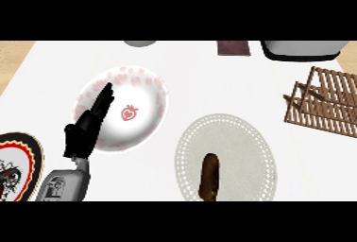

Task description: Pick the cupcake from the placemat and place it in the tiered shelf

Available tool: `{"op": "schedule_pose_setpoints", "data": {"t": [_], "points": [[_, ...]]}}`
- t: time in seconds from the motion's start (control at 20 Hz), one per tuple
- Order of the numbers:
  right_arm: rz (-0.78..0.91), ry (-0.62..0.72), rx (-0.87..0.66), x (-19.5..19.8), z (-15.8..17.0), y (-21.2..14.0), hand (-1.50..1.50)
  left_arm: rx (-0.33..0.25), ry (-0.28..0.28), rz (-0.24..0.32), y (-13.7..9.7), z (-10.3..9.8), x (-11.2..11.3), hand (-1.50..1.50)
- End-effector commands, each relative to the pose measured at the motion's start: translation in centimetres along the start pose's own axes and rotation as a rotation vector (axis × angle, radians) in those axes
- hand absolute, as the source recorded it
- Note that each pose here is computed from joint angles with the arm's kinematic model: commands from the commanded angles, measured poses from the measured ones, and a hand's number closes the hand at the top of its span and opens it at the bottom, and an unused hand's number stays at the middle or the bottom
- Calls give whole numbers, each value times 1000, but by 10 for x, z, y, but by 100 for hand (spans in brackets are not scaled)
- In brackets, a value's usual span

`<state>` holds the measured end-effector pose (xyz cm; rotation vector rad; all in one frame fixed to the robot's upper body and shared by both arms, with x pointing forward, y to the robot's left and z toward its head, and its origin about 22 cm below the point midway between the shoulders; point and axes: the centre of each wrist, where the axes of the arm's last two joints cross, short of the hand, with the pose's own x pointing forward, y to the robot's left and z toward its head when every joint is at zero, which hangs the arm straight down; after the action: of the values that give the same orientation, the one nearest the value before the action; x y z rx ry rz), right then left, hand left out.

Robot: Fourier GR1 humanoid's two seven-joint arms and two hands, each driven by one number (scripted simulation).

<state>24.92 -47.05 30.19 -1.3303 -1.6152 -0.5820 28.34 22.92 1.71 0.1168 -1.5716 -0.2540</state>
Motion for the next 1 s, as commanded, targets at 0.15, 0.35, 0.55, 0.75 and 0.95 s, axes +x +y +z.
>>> {"op": "schedule_pose_setpoints", "data": {"t": [0.15,0.35,0.55,0.75,0.95], "points": [[-115,90,-173,36,-26,-70,-150,9,0,3,-13,5,-4,0],[-90,201,-176,31,-35,-126,-150,17,3,9,0,-6,-2,0],[14,299,-99,-3,-40,-176,-150,44,14,14,-1,5,-6,0],[54,296,-64,-19,-29,-226,-150,35,4,11,-5,13,-5,0],[92,311,-24,-49,-22,-273,-150,37,17,5,2,18,-8,0]]}}
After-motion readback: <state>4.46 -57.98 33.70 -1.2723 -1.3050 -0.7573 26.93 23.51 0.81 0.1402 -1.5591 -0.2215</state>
